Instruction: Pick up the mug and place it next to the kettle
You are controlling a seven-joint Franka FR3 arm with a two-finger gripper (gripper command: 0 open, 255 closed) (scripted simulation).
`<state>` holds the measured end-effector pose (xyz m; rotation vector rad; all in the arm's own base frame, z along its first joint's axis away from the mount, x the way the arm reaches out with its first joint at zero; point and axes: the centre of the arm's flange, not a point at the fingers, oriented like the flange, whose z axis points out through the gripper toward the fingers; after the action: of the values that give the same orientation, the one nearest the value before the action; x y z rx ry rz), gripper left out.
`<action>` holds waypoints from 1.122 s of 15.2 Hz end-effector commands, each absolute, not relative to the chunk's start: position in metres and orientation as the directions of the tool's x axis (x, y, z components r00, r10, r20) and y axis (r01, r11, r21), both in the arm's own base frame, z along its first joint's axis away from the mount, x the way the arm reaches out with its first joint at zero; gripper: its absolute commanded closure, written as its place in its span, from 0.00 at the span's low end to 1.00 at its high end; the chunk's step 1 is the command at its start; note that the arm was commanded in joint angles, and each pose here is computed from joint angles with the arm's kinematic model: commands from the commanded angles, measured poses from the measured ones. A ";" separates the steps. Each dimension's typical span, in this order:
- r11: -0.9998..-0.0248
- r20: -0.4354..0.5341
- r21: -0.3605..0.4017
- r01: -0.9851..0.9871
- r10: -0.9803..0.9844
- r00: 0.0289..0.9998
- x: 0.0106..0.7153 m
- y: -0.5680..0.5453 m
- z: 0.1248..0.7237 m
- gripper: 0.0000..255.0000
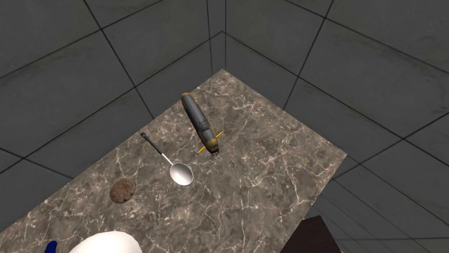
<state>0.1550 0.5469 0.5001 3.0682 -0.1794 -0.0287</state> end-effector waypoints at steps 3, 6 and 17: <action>-0.991 -0.014 0.067 -0.116 -0.117 0.993 0.155 0.548 0.479 1.00; -0.991 -0.014 0.067 -0.116 -0.117 0.993 0.155 0.548 0.463 1.00; -0.991 -0.014 0.067 -0.116 -0.117 0.993 0.155 0.548 0.405 1.00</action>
<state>0.1543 0.5487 0.4099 3.0687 -0.1786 -0.0287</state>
